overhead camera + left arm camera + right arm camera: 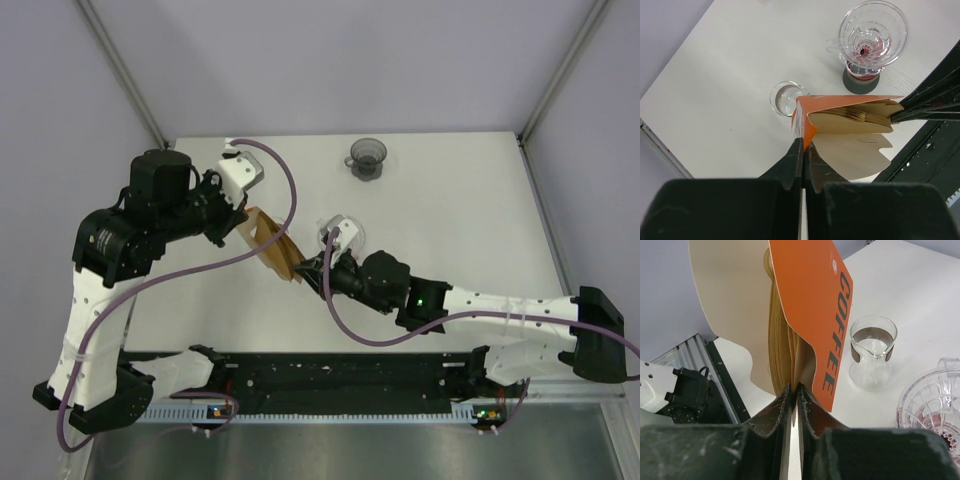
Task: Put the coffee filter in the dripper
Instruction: Pick up the coffee filter from the coffee filter holder, then place the coffee filter holder at the center of the board.
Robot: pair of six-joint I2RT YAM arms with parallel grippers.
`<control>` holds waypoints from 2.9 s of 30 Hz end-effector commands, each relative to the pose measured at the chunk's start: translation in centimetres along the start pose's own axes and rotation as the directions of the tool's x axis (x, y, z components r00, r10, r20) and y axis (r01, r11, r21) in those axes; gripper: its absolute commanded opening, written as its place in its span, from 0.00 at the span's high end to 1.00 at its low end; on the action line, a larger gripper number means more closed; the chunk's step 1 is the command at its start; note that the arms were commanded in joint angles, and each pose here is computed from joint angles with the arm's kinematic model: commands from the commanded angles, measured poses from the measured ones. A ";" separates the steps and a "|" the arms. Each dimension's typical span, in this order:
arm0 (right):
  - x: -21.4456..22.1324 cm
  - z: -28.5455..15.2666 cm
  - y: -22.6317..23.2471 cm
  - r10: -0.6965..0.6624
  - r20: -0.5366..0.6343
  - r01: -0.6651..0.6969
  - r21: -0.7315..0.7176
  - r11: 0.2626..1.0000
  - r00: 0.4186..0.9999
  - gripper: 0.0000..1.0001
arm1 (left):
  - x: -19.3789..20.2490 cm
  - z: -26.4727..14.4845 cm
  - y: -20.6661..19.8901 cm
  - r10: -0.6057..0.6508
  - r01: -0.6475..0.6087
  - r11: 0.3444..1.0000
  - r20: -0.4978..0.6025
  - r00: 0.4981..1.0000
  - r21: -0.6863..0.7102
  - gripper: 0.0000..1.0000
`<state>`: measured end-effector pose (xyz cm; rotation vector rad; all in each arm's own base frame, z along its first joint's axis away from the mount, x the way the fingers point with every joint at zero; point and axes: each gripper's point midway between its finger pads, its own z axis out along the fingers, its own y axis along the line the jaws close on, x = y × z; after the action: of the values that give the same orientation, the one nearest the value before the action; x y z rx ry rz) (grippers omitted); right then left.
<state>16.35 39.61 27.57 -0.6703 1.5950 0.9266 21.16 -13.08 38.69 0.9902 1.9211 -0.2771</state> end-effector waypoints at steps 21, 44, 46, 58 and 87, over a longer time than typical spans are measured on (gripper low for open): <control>-4.8 -5.1 0.9 -0.143 0.034 0.146 -0.094 0.985 0.989 1.00 | 0.5 1.5 4.7 -0.030 0.015 0.972 -0.061 0.998 -0.232 1.00; -10.0 -8.0 -2.7 -0.288 0.129 0.281 0.070 0.957 0.949 1.00 | 3.2 0.1 14.2 -0.277 0.253 0.856 0.013 0.961 -0.450 1.00; -10.0 -8.0 -3.1 -0.287 0.129 0.279 0.079 0.957 0.949 1.00 | 4.2 0.5 16.1 -0.329 0.309 0.830 0.039 0.944 -0.465 1.00; -11.0 -7.8 -2.4 -0.337 0.146 0.335 0.038 0.941 0.930 1.00 | 15.5 9.9 23.1 -0.549 0.507 0.751 0.026 0.835 -0.423 1.00; -9.8 -6.7 -1.7 -0.345 0.120 0.349 -0.008 0.937 0.931 1.00 | 23.1 14.2 19.4 -0.541 0.496 0.814 -0.084 0.837 -0.301 0.40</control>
<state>16.25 32.56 34.82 -0.9018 1.3554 0.6921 38.74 4.12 13.13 0.2605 2.3829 -0.2253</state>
